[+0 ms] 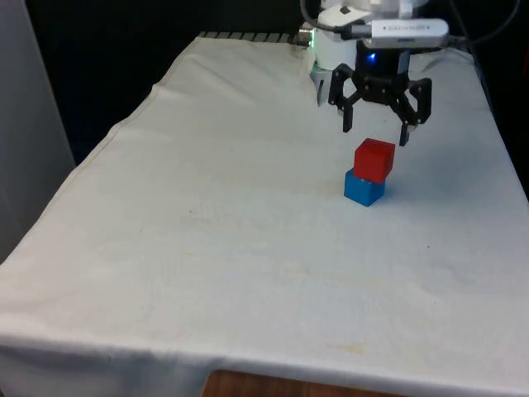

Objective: Stack the two cubes.

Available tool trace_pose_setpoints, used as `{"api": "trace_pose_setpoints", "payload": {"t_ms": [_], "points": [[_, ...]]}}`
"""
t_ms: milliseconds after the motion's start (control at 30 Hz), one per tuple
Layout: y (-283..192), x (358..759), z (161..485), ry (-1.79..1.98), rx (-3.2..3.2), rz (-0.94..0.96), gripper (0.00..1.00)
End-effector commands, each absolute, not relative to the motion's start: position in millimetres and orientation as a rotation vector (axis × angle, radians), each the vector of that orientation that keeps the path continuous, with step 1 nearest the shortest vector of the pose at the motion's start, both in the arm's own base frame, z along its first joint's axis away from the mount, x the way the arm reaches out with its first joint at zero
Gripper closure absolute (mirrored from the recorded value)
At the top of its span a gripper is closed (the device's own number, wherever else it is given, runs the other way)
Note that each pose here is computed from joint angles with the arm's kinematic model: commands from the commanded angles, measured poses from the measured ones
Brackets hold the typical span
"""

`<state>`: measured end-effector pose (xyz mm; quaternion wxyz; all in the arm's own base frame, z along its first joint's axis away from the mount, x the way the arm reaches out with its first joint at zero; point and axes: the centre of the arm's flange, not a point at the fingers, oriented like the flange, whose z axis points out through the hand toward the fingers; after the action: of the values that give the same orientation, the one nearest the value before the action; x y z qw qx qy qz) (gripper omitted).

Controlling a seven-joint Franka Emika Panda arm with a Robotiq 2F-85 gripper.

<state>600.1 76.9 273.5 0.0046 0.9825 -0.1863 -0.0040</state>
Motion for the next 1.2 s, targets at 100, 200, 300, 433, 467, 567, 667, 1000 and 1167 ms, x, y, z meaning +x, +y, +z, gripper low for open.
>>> {"api": "trace_pose_setpoints", "payload": {"t_ms": [100,200,300,433,467,567,667,1000,1167], "points": [[75,600,295,-0.554,3.09,-0.01,0.0],[73,598,304,-0.53,3.093,-0.005,0.0],[73,598,307,-0.519,3.085,-0.001,0.0],[71,593,325,-0.468,3.099,0.013,0.0],[70,593,328,-0.458,3.1,0.016,0.0],[69,591,337,-0.423,3.106,0.027,0.0],[68,591,339,-0.413,3.108,0.03,0.0],[62,588,355,-0.315,3.129,0.061,0.0],[57,584,359,-0.266,3.136,0.071,0.0]]}}
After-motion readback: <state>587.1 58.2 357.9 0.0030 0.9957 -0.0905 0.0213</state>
